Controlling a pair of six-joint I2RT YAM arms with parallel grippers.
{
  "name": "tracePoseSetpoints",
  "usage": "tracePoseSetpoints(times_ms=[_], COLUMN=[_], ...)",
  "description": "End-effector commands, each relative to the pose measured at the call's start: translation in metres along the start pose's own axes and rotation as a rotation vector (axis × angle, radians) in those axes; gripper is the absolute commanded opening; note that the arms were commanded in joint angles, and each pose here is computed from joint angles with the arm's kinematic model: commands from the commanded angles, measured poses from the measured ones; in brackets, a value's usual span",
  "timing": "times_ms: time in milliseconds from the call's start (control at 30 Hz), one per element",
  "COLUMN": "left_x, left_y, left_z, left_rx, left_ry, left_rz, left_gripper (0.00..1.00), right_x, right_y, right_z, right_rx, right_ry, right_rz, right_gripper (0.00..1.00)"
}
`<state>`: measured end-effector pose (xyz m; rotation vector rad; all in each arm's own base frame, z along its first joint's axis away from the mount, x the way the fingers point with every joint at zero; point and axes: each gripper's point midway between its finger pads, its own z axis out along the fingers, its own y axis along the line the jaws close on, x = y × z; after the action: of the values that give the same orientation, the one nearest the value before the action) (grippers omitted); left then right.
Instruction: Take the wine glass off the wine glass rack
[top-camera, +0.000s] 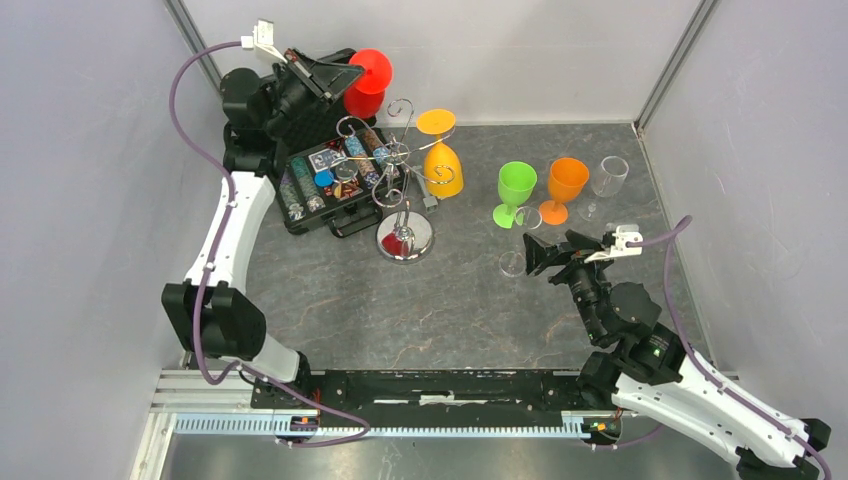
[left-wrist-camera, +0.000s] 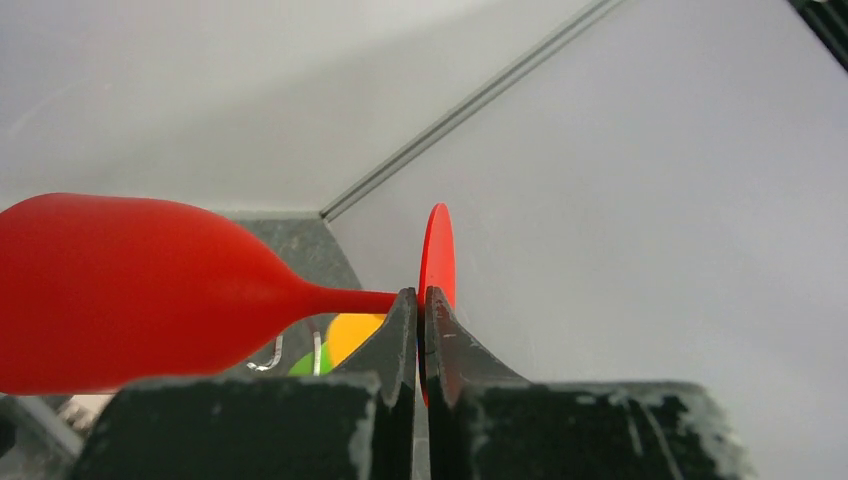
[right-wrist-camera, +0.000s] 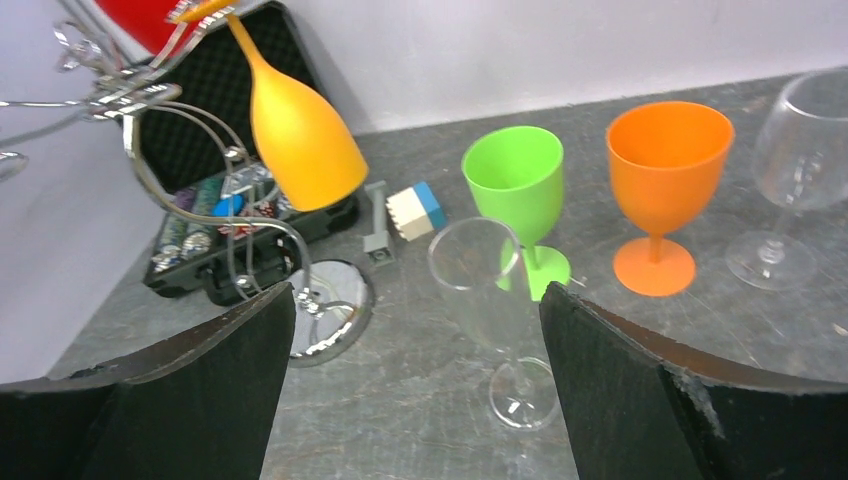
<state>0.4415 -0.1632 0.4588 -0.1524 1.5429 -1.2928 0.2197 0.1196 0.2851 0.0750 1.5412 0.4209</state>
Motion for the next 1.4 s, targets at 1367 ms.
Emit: tracePoseSetpoints(times_ms=[1367], left_x=[0.027], left_y=[-0.289], left_z=[-0.247], left_rx=[0.890], left_ry=[0.117], left_rz=[-0.653], left_gripper=[0.02], right_x=[-0.193], right_y=[0.286], right_z=[-0.048], right_rx=[-1.360], right_ry=[-0.499], right_rz=[0.393], right_gripper=[0.81])
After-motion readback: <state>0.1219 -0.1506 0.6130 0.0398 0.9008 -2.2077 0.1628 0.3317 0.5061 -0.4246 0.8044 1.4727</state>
